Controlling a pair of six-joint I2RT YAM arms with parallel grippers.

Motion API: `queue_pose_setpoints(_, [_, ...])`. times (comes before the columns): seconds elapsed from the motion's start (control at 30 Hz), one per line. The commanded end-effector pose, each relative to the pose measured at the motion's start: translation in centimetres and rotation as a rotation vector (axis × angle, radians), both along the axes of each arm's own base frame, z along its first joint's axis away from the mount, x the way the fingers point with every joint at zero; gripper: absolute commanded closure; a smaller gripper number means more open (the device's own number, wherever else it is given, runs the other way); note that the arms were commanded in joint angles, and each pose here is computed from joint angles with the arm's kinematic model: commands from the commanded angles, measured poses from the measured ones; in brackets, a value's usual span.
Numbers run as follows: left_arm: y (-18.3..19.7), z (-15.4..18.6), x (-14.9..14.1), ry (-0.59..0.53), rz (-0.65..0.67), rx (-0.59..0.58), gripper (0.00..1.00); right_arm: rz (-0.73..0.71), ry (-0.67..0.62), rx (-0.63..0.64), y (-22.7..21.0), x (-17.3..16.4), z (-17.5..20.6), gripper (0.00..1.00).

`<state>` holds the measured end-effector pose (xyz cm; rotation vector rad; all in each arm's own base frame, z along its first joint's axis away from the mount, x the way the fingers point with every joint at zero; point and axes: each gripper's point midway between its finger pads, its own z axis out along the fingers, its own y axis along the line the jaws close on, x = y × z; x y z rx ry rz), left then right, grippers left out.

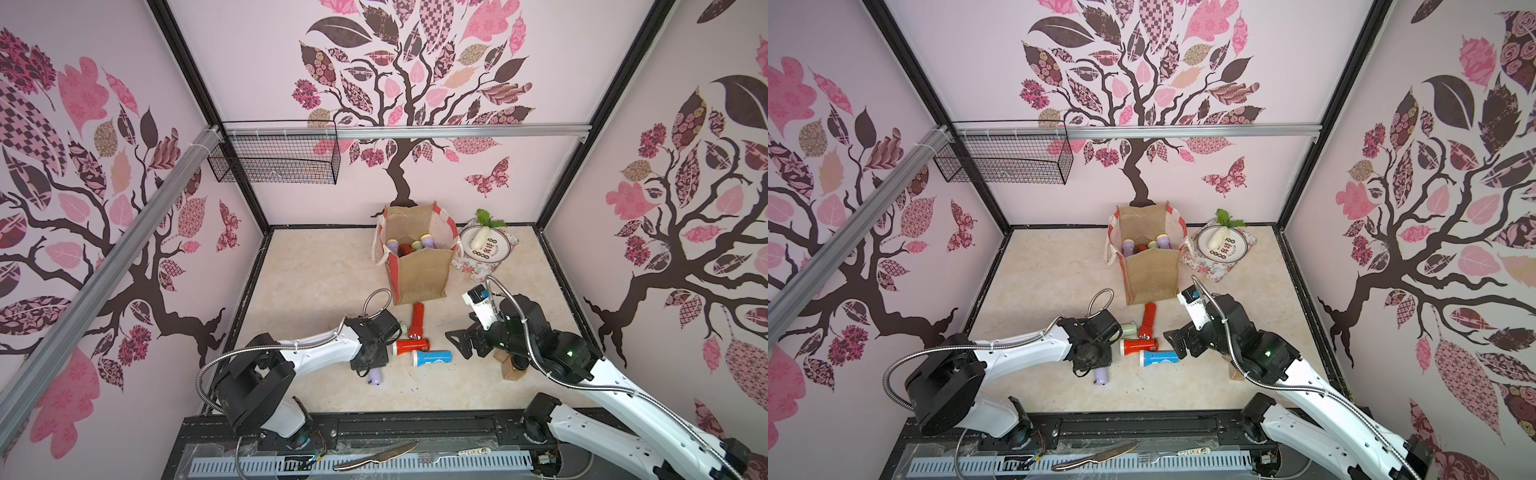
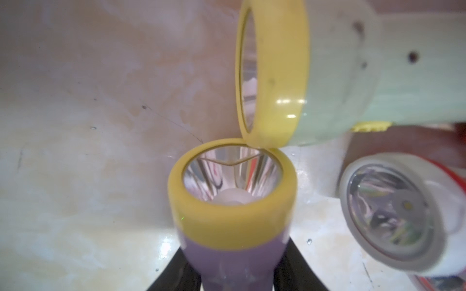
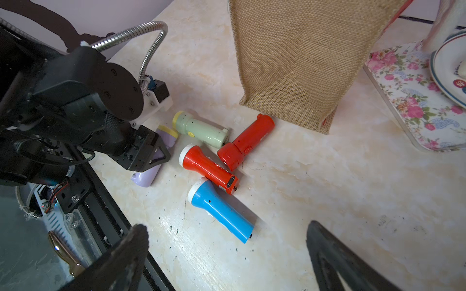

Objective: Put the flashlights into the tote bags
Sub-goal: Pick up the flashlight from the center of the board.

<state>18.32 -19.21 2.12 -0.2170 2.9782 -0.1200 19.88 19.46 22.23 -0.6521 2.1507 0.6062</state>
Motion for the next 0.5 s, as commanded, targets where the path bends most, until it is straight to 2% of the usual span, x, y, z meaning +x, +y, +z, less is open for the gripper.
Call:
queue_pose_setpoints(0.0, [-0.2, 0.4, -0.2, -0.011, -0.003, 0.003, 0.49, -0.010, -0.039, 0.034, -0.1, 0.3, 2.1, 0.00])
queue_pose_setpoints(0.13, [0.1, 0.1, -1.3, 0.002, -0.001, 0.024, 0.44, -0.009, -0.041, 0.035, -0.1, 0.3, 2.2, 0.00])
queue_pose_setpoints(0.3, [0.8, -0.4, -2.5, 0.016, 0.013, 0.057, 0.44, -0.010, -0.043, 0.035, -0.2, 0.2, 2.2, 0.00])
queue_pose_setpoints(0.47, [1.5, -0.7, -2.9, 0.013, 0.036, 0.074, 0.52, -0.011, -0.045, 0.037, -0.2, 0.1, 2.2, 0.00])
